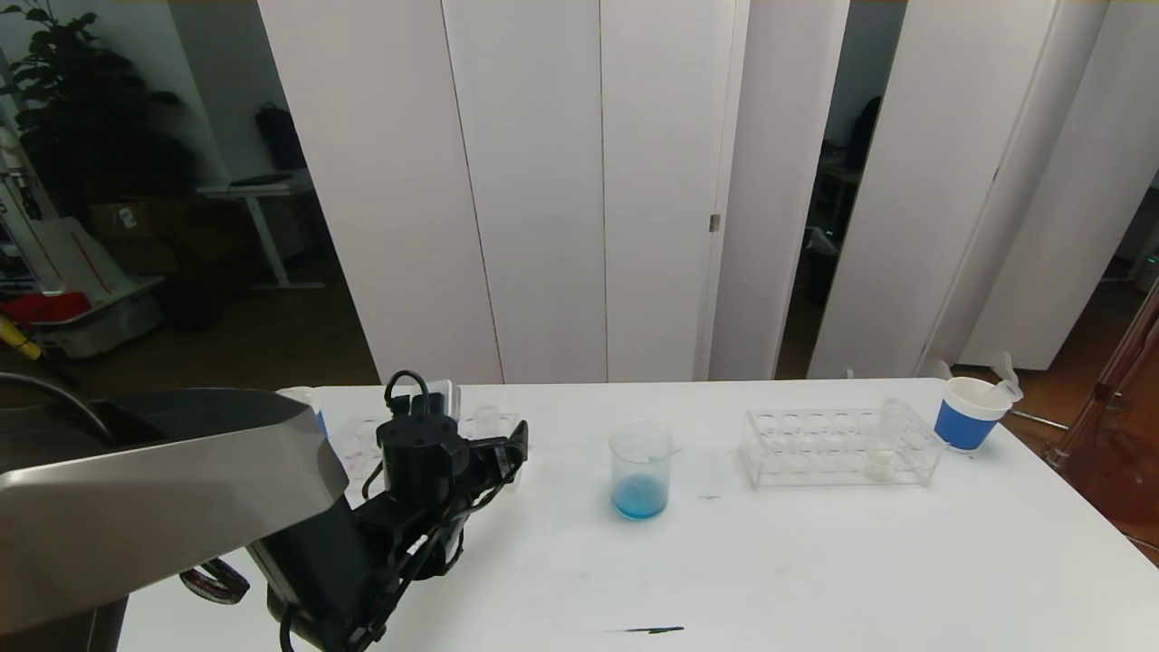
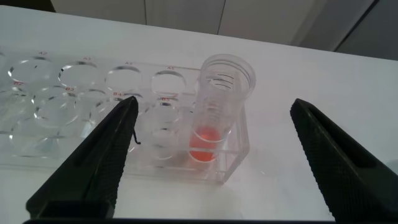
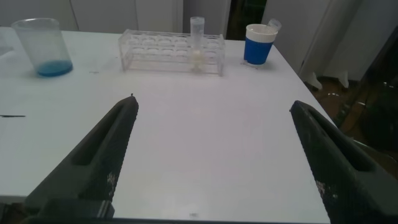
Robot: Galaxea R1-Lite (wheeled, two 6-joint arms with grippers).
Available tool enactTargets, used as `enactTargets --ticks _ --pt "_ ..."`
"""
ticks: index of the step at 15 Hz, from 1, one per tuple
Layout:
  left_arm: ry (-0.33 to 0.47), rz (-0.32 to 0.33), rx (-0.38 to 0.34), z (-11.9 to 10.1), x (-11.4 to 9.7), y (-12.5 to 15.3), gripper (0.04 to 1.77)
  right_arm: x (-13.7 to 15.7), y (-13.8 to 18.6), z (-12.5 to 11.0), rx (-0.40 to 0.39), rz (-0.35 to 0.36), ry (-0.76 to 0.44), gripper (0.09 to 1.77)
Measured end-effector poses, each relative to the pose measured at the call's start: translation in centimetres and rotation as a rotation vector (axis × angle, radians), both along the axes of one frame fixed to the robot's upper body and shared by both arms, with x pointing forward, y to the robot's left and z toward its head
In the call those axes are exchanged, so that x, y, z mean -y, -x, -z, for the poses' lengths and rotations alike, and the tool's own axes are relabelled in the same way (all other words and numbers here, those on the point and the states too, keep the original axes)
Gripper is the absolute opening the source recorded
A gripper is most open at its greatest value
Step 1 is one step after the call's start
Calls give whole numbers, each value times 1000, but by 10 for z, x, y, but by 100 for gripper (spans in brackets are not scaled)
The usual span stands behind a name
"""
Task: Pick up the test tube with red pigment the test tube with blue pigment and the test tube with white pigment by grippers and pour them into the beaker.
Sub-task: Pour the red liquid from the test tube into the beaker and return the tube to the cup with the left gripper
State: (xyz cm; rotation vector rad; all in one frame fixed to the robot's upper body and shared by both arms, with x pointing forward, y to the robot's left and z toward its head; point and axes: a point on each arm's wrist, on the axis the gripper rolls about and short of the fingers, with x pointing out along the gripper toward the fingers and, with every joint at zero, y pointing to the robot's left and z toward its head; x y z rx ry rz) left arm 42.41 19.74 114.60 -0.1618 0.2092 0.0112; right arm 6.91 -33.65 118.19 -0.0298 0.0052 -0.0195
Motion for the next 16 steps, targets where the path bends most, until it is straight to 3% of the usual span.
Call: enactTargets --ticks 16 --pt "-7 -66 11 13 -9 -27 175 0 0 0 0 0 0 175"
